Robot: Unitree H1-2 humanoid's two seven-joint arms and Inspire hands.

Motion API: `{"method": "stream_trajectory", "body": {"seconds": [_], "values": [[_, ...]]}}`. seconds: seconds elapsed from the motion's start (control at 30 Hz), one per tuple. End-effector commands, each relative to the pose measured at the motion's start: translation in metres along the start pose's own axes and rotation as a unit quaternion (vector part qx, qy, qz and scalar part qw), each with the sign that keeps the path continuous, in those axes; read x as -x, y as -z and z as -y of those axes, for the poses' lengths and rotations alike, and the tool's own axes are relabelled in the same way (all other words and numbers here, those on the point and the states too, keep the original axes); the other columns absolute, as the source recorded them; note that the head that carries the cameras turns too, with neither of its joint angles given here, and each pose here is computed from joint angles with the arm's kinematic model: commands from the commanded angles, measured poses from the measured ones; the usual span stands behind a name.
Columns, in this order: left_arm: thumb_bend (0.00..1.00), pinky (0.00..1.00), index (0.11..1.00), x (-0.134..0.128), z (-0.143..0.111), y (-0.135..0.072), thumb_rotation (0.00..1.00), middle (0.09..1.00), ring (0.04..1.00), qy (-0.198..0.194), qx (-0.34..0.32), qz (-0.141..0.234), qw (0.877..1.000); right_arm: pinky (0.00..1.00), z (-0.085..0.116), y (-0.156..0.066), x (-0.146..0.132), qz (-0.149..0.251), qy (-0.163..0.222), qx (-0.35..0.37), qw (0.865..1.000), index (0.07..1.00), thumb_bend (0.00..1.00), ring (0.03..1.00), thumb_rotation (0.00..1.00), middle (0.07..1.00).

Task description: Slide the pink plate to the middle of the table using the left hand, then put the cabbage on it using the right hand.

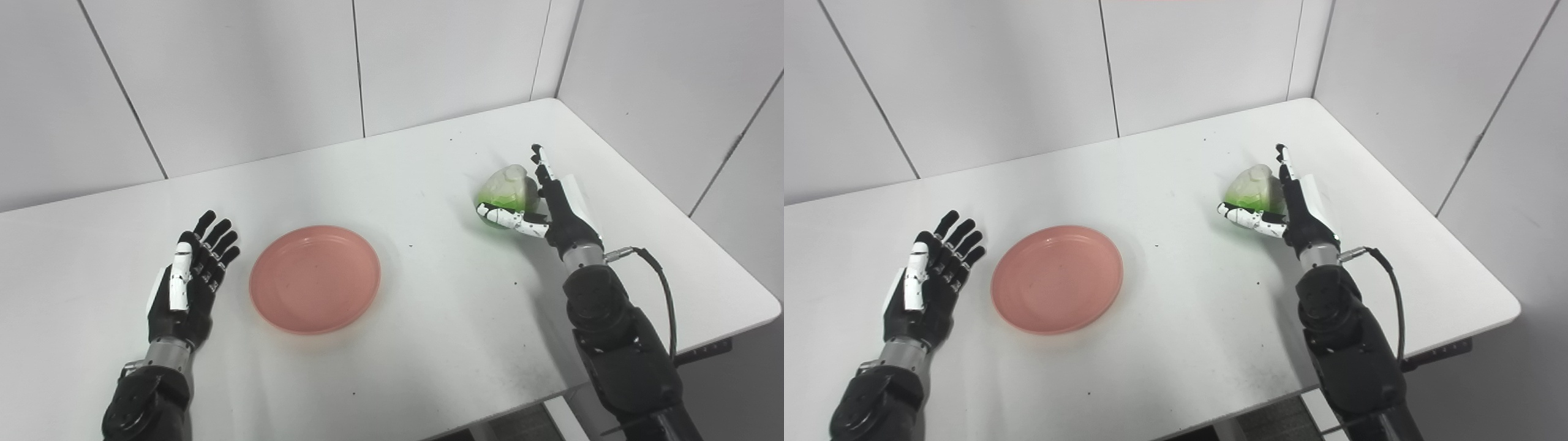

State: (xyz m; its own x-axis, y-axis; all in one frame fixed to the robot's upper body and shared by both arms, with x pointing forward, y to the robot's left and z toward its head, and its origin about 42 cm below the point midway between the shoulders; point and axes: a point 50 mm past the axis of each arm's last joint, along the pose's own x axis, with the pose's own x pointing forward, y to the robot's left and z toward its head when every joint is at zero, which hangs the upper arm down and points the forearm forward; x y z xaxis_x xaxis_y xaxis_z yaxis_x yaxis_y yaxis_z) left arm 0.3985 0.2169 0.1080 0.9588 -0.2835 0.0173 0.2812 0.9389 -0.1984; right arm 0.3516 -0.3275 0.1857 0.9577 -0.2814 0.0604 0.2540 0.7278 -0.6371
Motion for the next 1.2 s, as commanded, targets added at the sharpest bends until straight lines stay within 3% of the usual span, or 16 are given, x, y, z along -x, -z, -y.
{"method": "stream_trajectory", "body": {"seconds": [0.0, 0.83, 1.17], "values": [[0.50, 0.91, 0.909, 0.022, -0.015, 0.027, 1.00, 0.915, 0.909, -0.015, 0.009, -0.046, 0.999, 0.82, 0.012, -0.018, -0.014, 0.024, 0.018, 0.010, 1.000, 0.998, 1.00, 0.924, 0.55, 0.950], [0.50, 0.92, 0.906, 0.026, -0.017, 0.023, 1.00, 0.916, 0.917, -0.007, 0.011, -0.048, 0.999, 0.72, 0.001, -0.026, -0.041, 0.002, -0.017, 0.046, 0.999, 1.000, 1.00, 0.885, 0.56, 0.954], [0.49, 0.92, 0.906, 0.027, -0.017, 0.021, 1.00, 0.915, 0.916, -0.006, 0.016, -0.051, 0.999, 0.75, -0.005, -0.030, -0.057, -0.008, -0.028, 0.062, 0.998, 1.000, 1.00, 0.899, 0.53, 0.961]]}}
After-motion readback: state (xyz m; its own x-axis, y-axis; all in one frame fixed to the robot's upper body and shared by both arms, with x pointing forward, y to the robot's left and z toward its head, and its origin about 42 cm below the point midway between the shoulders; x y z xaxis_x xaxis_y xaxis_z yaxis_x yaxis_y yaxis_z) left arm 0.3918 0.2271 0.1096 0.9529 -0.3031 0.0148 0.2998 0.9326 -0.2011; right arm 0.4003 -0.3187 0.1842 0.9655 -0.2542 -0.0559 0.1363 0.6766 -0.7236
